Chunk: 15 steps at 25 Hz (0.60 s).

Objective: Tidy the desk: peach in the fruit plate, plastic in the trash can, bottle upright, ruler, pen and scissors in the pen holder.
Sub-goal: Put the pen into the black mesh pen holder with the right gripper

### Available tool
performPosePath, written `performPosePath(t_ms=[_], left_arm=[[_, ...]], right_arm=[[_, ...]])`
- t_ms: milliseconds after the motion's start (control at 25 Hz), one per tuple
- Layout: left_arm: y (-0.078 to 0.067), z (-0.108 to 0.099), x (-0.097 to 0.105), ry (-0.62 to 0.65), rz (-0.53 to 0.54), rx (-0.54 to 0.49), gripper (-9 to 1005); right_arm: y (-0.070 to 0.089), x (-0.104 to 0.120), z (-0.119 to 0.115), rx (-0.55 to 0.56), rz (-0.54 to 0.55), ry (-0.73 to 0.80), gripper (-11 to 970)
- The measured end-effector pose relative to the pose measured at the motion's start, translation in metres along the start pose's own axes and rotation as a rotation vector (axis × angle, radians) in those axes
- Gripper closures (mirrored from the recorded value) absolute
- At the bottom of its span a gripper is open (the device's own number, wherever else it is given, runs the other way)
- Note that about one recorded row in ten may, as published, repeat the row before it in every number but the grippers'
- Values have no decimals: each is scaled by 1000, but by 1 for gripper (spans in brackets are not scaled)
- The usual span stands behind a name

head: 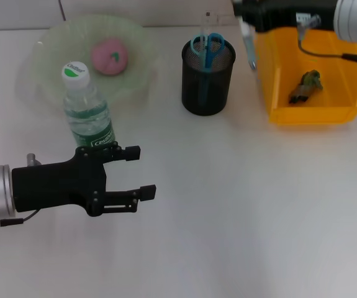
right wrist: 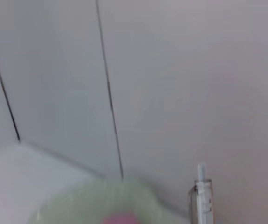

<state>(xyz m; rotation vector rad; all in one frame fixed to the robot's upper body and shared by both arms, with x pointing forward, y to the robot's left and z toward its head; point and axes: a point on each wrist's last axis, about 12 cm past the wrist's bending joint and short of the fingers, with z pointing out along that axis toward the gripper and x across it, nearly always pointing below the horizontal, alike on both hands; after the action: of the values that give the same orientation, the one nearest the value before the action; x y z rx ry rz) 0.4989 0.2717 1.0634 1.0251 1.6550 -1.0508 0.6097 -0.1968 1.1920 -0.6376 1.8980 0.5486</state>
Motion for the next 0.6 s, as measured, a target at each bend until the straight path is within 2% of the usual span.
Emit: performPosePath(t_ms=[80, 120, 440, 600], left_arm=[[-1, 1, 1, -12, -7, -2, 152], [-1, 1, 1, -19, -10, -5, 152], [-1, -1, 2, -31, -13, -15, 152], [-2, -2, 3, -32, -16, -19, 152]], right_arm=[[-4, 3, 8, -11, 17, -64, 830], [-6, 9, 20, -34, 47, -113, 830], [-13, 20, 52, -70, 101, -224, 829], [-14, 27, 61, -68, 116, -225, 829]])
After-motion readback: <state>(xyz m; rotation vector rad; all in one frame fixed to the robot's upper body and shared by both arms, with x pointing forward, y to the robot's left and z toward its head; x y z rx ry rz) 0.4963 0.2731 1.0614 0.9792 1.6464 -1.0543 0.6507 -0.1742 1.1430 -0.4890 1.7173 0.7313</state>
